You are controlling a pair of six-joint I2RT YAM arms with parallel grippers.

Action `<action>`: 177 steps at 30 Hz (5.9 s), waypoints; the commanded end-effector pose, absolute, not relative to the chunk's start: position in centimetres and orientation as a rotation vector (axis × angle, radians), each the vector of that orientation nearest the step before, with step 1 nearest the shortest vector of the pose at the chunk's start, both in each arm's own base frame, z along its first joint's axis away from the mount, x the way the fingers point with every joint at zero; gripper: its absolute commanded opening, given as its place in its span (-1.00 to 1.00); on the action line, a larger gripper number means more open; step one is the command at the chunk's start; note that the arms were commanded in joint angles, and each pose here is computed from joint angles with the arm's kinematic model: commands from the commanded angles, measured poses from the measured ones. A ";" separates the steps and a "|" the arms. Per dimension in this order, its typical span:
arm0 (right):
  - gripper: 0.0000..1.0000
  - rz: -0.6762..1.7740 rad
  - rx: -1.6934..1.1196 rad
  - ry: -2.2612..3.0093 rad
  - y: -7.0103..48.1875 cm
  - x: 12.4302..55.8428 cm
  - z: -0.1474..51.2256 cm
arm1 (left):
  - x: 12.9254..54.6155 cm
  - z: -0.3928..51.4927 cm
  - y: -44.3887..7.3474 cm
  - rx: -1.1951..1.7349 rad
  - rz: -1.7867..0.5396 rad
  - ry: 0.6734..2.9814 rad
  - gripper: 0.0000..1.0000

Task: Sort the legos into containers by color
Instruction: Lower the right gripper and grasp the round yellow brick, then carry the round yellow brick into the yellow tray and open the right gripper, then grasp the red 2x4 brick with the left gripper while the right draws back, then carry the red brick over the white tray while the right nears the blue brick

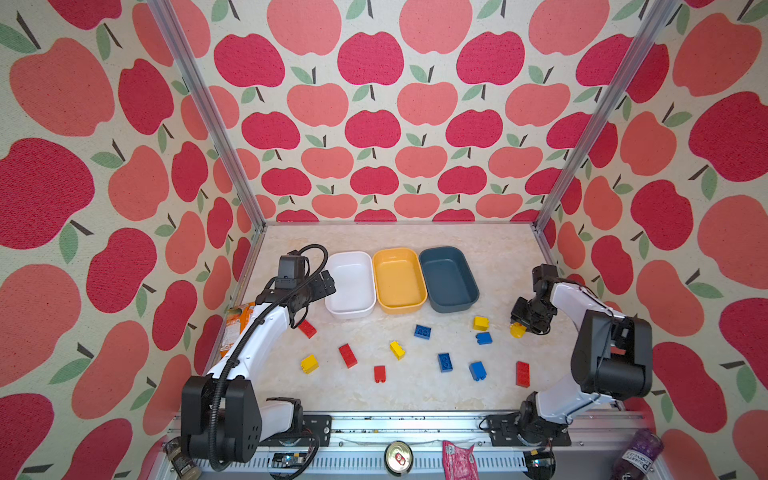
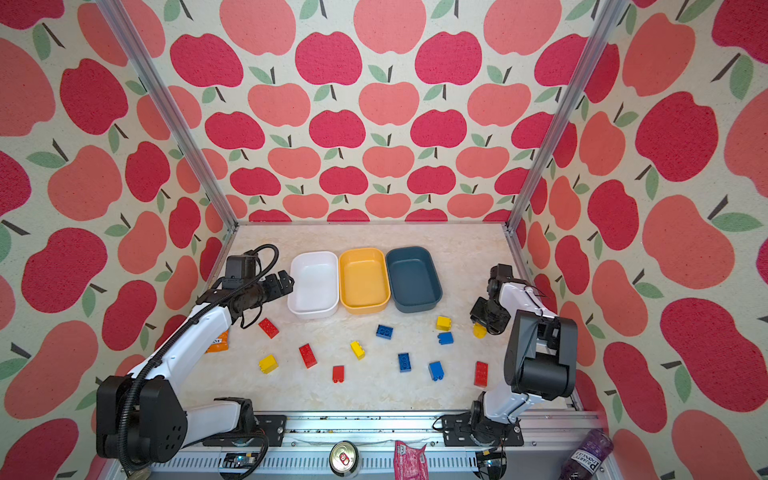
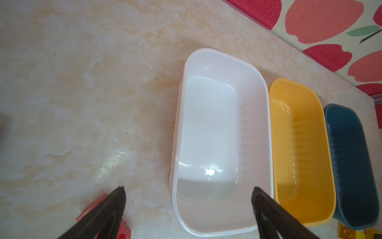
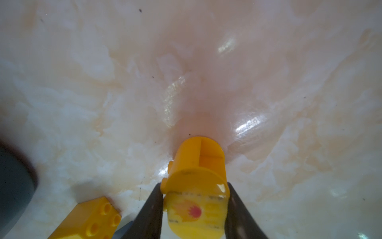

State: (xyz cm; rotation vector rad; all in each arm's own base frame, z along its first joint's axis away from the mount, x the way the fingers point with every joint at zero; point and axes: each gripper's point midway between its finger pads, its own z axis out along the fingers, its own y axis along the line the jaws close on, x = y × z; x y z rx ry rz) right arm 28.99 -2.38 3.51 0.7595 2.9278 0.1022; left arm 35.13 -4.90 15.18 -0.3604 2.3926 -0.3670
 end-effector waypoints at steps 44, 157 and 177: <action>-0.33 0.615 -0.293 2.624 28.7 35.8 17.7 | 30.3 13.7 -6.5 -0.423 -0.445 2.467 0.99; 0.89 0.573 -0.266 2.715 23.6 30.8 18.7 | 29.8 5.4 0.4 -0.891 -0.006 2.716 -0.46; 0.90 0.574 -0.170 2.695 22.1 29.3 18.0 | 34.7 18.1 -5.6 -0.411 -0.047 2.450 -0.54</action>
